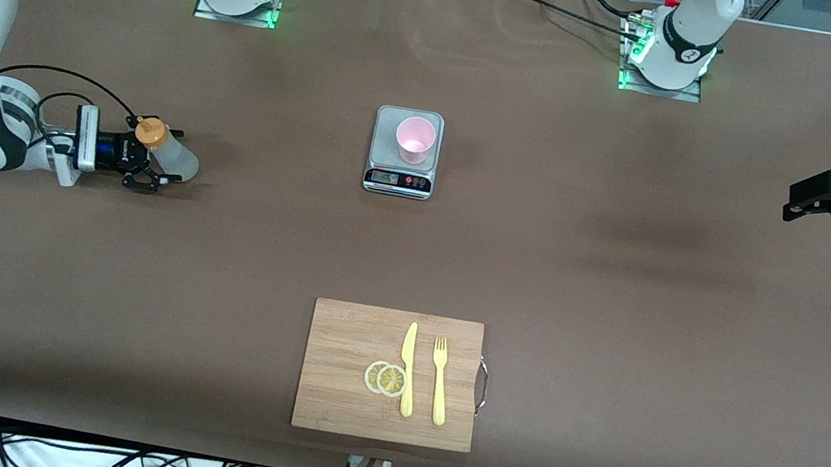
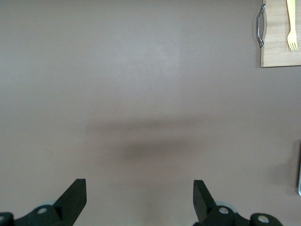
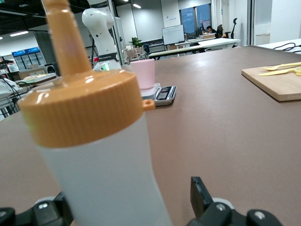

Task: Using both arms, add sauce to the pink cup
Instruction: 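Lift the sauce bottle with the right gripper over the pink cup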

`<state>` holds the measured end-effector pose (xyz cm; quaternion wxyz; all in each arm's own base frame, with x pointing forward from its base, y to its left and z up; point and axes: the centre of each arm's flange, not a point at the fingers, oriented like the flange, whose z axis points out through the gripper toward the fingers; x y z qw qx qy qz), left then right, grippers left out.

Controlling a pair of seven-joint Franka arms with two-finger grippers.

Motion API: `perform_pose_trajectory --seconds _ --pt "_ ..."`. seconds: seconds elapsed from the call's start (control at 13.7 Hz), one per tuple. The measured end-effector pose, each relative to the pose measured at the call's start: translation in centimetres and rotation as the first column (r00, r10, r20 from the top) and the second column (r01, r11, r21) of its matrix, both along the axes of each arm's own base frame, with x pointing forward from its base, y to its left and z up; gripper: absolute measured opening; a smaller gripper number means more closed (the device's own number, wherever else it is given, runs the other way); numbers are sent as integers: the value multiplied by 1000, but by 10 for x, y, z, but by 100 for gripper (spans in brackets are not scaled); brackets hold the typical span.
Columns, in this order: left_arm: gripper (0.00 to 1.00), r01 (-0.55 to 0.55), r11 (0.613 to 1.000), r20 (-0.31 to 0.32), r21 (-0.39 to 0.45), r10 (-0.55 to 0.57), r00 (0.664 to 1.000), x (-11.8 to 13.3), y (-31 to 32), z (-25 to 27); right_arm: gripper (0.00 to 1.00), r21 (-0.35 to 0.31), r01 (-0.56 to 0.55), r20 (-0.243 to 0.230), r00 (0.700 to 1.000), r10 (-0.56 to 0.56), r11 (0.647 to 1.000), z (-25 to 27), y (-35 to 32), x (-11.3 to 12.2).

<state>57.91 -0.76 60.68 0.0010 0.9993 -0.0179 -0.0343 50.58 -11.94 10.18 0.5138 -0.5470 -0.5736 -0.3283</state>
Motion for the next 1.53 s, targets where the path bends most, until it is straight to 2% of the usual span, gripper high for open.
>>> perform_pose_trajectory --seconds 0.07,0.29,0.44,0.58,0.8,1.02,1.31,1.53 --pt "100 0 1000 0 0 0 1000 0 0 0 96 -5 3 -25 1000 -3 1000 0 2 1" --pt "100 1 1000 -2 0 -1 1000 0 -1 -1 58 -33 1 -96 995 -4 999 2 7 5" --pt "100 3 1000 -4 0 -3 1000 1 -1 -2 41 -70 -24 -145 989 14 997 6 9 10" --pt "100 4 1000 -6 0 -4 1000 1 -2 -3 30 -102 -44 -189 982 24 994 11 14 17" --pt "100 5 1000 -7 -1 -5 1000 1 -3 -4 30 -150 -80 -259 965 39 985 21 30 28" --pt "100 5 1000 -7 -1 -5 1000 1 -2 -4 30 -257 -147 -314 948 62 955 68 65 52" --pt "100 5 1000 -7 -1 -5 1000 2 -2 -4 26 -451 -219 -309 948 79 865 147 131 77" --pt "100 5 1000 -7 -1 -5 1000 2 -2 -4 26 -528 -269 -282 950 132 806 161 192 79"
